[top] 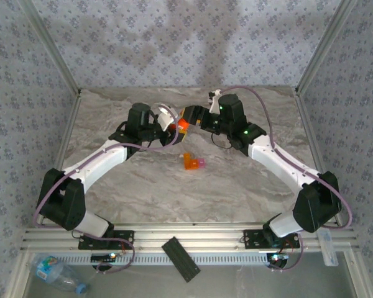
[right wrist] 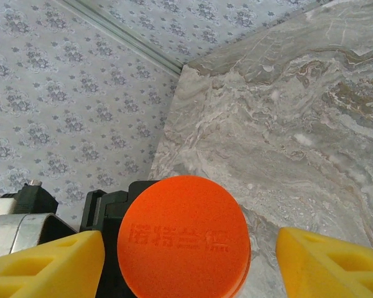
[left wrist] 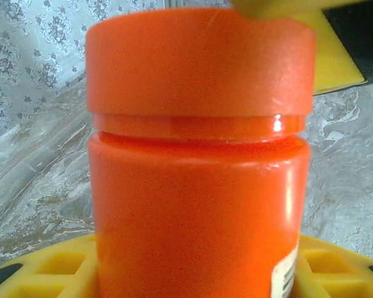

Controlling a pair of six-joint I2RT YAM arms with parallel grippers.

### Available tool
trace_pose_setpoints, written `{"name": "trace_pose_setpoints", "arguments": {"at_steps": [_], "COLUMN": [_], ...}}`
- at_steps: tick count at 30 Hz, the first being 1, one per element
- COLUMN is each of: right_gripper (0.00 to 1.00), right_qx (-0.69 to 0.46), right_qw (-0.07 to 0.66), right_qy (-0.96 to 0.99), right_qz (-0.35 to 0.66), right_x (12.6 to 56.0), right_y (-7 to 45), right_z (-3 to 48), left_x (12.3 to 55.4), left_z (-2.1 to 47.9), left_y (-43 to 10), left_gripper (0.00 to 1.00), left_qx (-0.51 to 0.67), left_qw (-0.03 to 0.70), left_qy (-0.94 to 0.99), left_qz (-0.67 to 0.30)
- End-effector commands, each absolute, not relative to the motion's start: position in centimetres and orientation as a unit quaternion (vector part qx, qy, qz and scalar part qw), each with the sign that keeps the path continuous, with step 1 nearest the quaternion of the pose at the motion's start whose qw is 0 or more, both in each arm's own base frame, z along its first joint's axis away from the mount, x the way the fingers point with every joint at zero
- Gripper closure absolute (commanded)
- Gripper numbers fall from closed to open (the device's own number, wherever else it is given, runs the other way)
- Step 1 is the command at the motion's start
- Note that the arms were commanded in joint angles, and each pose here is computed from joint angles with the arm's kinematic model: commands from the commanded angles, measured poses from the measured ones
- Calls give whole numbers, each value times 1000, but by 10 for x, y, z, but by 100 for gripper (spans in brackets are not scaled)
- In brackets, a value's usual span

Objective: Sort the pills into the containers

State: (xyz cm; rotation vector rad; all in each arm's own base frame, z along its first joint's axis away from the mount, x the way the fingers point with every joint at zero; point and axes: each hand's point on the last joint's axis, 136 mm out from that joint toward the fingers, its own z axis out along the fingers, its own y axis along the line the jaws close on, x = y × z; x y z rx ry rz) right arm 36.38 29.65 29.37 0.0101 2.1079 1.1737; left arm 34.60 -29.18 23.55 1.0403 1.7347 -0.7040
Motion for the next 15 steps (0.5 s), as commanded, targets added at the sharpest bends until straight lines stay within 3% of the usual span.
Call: {"name": "trace_pose_setpoints", "arguments": {"at_steps": [1,9,15], "right_gripper": [29,29,47], "right_qx": [19,4,-31], "right_qw": [355,356,365], "right_qy": [824,825,819], "right_qz": [441,440,442], "right_x": [371,372,373], "right_y": [292,293,294], "right_z": [281,276,278], "left_x": [338,337,335], "left_z": [259,261,262], "left_y": [-303,-305,-306], "left_gripper": [100,100,100], "left_qx": [445,446,447], "left_qw": [501,500,498], "left_qy": [675,672,671], "left_qz": [-309,-316,-320]}}
